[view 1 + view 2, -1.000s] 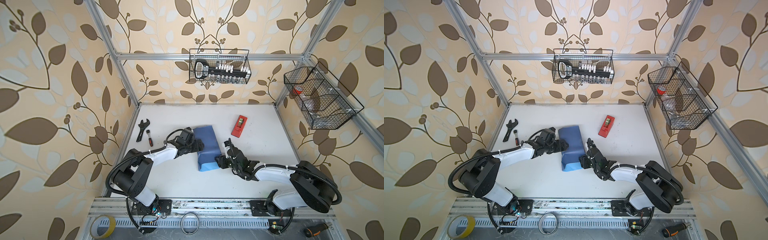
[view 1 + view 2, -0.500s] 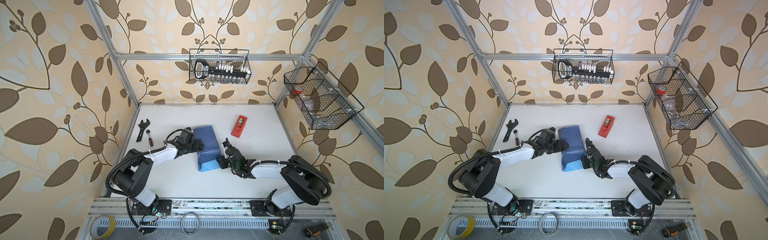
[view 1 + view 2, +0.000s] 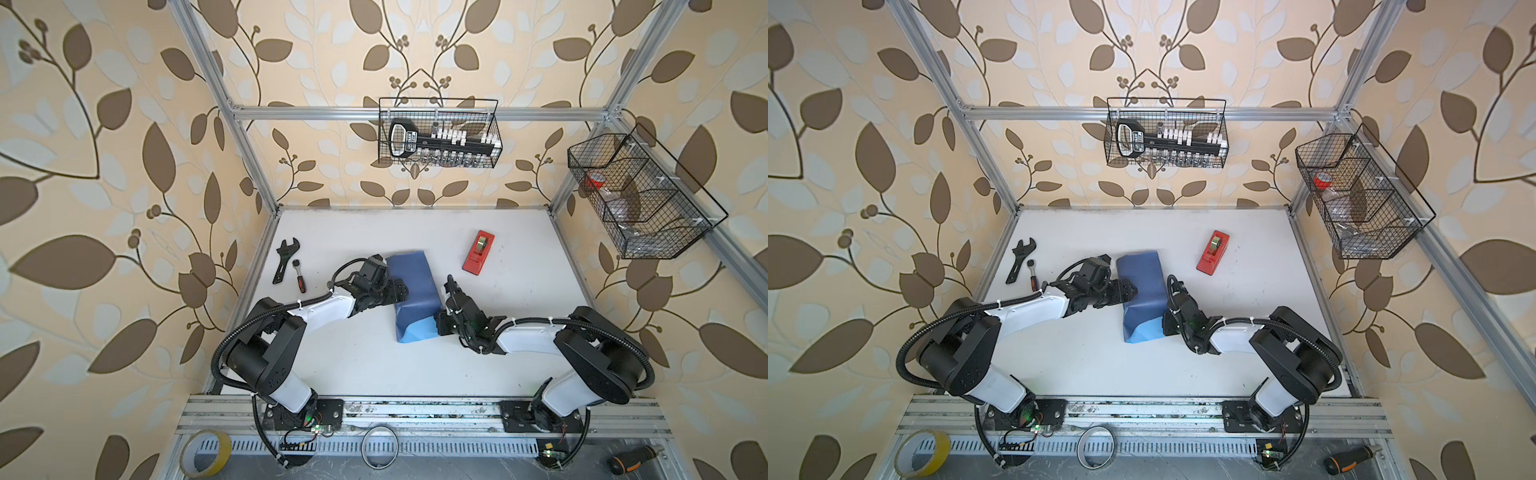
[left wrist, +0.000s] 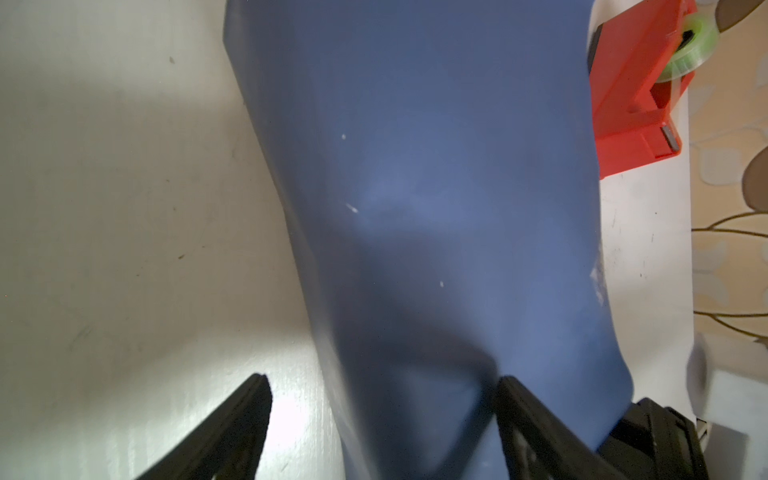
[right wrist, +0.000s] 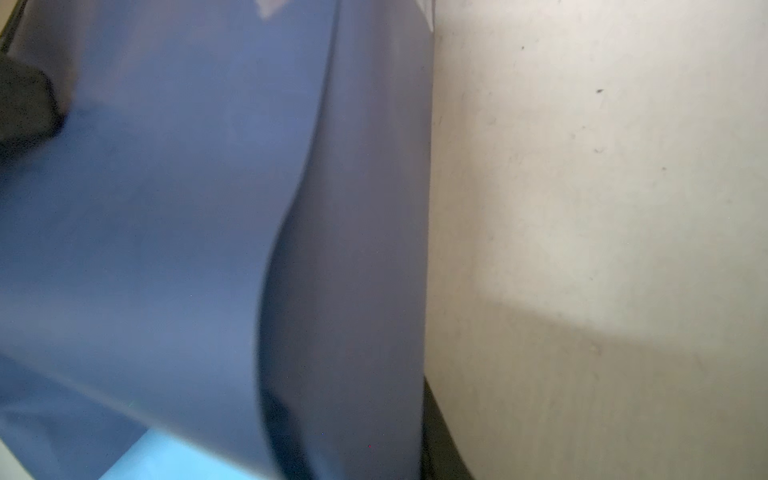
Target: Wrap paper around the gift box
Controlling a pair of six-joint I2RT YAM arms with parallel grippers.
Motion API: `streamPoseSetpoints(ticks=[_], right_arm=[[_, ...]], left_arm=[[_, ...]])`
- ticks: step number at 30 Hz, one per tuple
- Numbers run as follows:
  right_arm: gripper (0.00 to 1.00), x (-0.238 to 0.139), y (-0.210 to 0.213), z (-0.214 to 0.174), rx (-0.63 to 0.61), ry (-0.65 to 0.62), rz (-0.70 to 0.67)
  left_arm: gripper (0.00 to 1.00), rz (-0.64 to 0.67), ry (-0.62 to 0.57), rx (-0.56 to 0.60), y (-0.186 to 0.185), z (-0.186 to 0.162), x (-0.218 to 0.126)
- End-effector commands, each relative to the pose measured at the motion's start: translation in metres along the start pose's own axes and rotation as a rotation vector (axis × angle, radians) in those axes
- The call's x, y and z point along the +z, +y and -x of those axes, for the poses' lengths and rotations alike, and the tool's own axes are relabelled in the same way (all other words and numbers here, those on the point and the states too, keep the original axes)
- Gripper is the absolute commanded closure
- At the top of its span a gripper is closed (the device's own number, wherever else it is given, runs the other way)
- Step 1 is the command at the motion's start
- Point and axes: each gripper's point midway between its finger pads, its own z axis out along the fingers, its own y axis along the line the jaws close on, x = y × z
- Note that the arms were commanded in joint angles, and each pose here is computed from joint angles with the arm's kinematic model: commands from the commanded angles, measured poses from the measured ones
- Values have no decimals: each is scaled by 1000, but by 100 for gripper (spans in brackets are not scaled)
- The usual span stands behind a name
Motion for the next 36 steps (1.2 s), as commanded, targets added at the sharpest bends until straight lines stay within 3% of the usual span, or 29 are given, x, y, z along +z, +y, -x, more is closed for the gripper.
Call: streamPoseSetpoints(ticks=[1, 36], right_arm=[[85, 2, 0, 4, 41, -18, -51], [73, -21, 37, 2, 39, -45, 83]], left_arm=[[14, 112, 93, -3, 32, -31, 4], [14, 113, 90, -6, 33, -31, 4]])
